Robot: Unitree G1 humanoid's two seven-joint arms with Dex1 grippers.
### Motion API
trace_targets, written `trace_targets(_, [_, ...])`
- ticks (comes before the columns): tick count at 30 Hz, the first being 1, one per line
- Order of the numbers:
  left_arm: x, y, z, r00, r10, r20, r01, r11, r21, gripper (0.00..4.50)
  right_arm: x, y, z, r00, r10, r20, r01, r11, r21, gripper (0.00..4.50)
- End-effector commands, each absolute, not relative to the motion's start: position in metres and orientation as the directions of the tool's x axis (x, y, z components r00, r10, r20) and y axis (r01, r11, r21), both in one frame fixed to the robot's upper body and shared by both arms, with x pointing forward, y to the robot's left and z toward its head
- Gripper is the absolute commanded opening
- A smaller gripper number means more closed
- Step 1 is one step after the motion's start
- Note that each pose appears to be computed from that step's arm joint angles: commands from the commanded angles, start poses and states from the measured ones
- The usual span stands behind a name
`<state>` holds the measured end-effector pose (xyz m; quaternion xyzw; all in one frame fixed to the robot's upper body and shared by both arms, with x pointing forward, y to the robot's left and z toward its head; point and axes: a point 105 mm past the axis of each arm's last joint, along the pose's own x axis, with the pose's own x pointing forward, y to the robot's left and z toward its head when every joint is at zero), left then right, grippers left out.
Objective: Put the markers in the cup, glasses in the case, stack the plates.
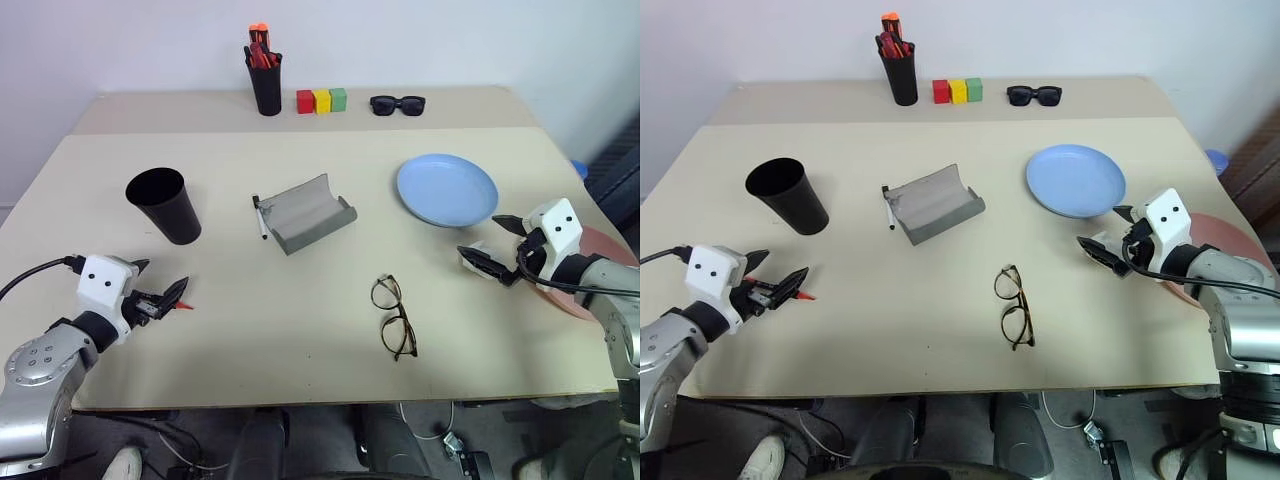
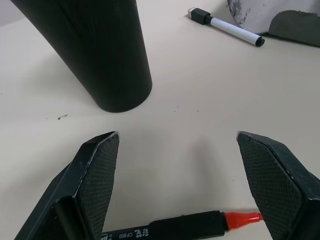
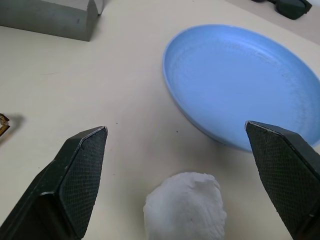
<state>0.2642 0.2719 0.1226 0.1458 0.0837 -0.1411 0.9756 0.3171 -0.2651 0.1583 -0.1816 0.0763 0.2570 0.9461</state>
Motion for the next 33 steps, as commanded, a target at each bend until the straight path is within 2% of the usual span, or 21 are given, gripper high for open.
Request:
trace_targets(1, [0.266, 0.266, 0.134, 0.951, -0.259, -0.166, 0.298, 0.911, 0.286, 3.84, 0.32, -0.259, 0.175, 0.859, 0.475, -0.191, -0.511, 0.787, -0.344, 4.5])
trace_targets(12, [0.258, 0.277, 0.138, 0.961, -0.222, -0.167, 0.266, 0.91, 0.318, 3.84, 0.331, -0.226, 0.175, 0.824, 0.544, -0.157, -0.563, 0.757, -0.332, 4.5])
trace_targets(15, [0.257, 0.28, 0.138, 0.943, -0.259, -0.21, 0.32, 0.88, 0.351, 3.84, 0.334, -0.211, 0.175, 0.806, 0.575, -0.142, -0.587, 0.743, -0.321, 4.5])
trace_targets(18, [0.256, 0.28, 0.134, 0.88, -0.358, -0.311, 0.456, 0.819, 0.349, 3.84, 0.332, -0.197, 0.17, 0.779, 0.612, -0.136, -0.621, 0.724, -0.3, 4.5])
trace_targets(20, [0.255, 0.281, 0.132, 0.83, -0.408, -0.381, 0.538, 0.765, 0.354, 4.37, 0.328, -0.189, 0.166, 0.762, 0.633, -0.138, -0.643, 0.71, -0.288, 4.5])
trace_targets(21, [0.254, 0.281, 0.131, 0.804, -0.427, -0.414, 0.575, 0.738, 0.354, 4.48, 0.326, -0.186, 0.164, 0.752, 0.644, -0.139, -0.653, 0.702, -0.283, 4.5])
trace_targets(27, [0.264, 0.29, 0.132, 0.691, -0.48, -0.541, 0.706, 0.61, 0.36, 4.48, 0.316, -0.171, 0.156, 0.736, 0.664, -0.133, -0.673, 0.695, -0.252, 4.5])
trace_targets(30, [0.265, 0.282, 0.121, 0.572, -0.516, -0.638, 0.803, 0.509, 0.309, 4.48, 0.313, -0.167, 0.155, 0.732, 0.669, -0.13, -0.677, 0.696, -0.24, 4.5])
trace_targets(33, [0.267, 0.285, 0.11, 0.502, -0.498, -0.707, 0.844, 0.46, 0.276, 4.48, 0.312, -0.161, 0.157, 0.73, 0.673, -0.121, -0.68, 0.695, -0.234, 4.5])
